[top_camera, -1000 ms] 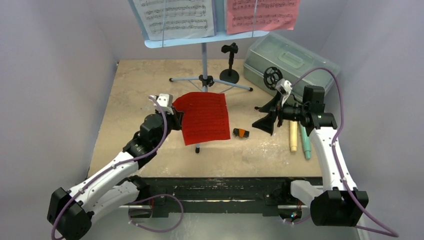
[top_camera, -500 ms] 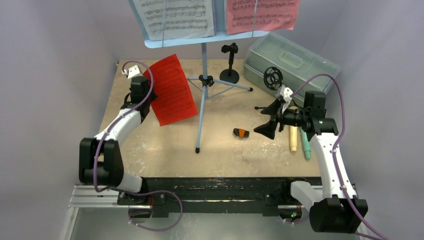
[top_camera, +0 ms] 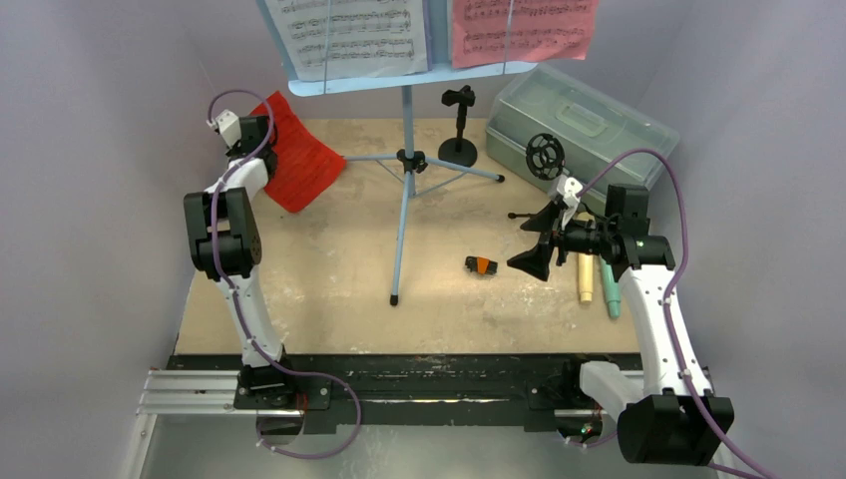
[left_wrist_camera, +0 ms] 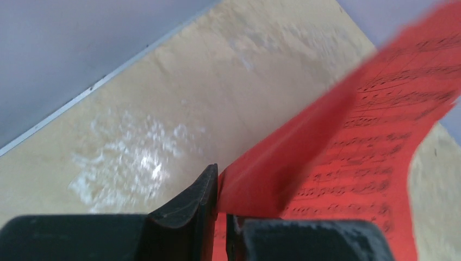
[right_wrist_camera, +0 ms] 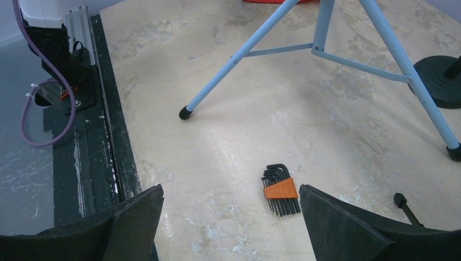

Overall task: Pack up the instrument practice props
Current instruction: Place the sheet music at the corner of the board, then pick up the sheet music from the music stand.

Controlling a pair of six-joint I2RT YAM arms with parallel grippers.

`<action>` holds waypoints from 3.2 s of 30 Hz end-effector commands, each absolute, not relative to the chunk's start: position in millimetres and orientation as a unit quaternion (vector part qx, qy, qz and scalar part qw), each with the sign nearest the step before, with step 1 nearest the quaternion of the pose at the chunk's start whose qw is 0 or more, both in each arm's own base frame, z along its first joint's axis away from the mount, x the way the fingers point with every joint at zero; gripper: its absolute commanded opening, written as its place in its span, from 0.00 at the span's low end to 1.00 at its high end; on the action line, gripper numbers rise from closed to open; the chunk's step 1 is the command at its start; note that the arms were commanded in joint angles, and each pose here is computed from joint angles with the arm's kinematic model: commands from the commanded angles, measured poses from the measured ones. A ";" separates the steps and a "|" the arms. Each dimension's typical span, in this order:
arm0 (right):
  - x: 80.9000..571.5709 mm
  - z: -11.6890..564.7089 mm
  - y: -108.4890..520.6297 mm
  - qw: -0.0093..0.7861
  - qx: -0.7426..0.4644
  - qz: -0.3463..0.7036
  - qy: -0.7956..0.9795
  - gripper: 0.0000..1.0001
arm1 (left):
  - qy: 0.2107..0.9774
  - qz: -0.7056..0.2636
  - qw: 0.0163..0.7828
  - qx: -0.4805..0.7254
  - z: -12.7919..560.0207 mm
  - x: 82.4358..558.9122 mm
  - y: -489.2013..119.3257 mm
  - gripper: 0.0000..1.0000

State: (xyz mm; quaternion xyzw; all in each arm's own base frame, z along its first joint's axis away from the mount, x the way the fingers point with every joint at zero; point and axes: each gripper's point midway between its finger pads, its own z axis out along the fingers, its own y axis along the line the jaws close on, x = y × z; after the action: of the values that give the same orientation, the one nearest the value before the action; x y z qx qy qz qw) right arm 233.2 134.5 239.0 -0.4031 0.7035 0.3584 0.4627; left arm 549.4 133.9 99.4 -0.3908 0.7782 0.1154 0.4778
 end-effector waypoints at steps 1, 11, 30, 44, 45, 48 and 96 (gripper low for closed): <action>231.5 240.3 132.9 0.469 -0.412 0.348 0.699 0.99 | 0.747 0.137 0.481 -0.438 114.7 575.9 165.6 0.22; 230.9 238.6 133.3 0.466 -0.414 0.351 0.699 0.99 | 0.757 0.161 0.428 -0.466 150.3 519.1 162.6 0.97; 219.0 243.8 136.9 0.480 -0.452 0.356 0.662 0.99 | 0.796 -0.275 0.525 -0.126 198.3 362.9 -37.5 0.99; 233.8 324.1 119.5 0.503 -0.496 0.257 0.660 0.99 | 0.809 -0.237 0.537 -0.004 196.2 320.2 -78.3 0.99; 235.5 333.1 119.3 0.507 -0.495 0.253 0.659 0.99 | 0.809 -0.240 0.537 0.000 196.8 318.9 -81.6 0.99; 237.9 357.4 118.5 0.520 -0.496 0.241 0.652 0.99 | 0.808 -0.236 0.540 -0.001 198.5 318.7 -80.6 0.99; 299.9 637.1 73.7 0.765 -0.187 0.236 0.570 0.99 | 0.821 -0.232 0.522 -0.004 188.0 321.2 -80.0 0.99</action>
State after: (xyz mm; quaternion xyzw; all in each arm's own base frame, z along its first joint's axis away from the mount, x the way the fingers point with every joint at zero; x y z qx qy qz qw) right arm 280.0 81.5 606.9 -0.2645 0.5916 0.1863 0.7385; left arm 318.3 -78.6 181.9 -0.0186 0.8257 -0.2344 0.5128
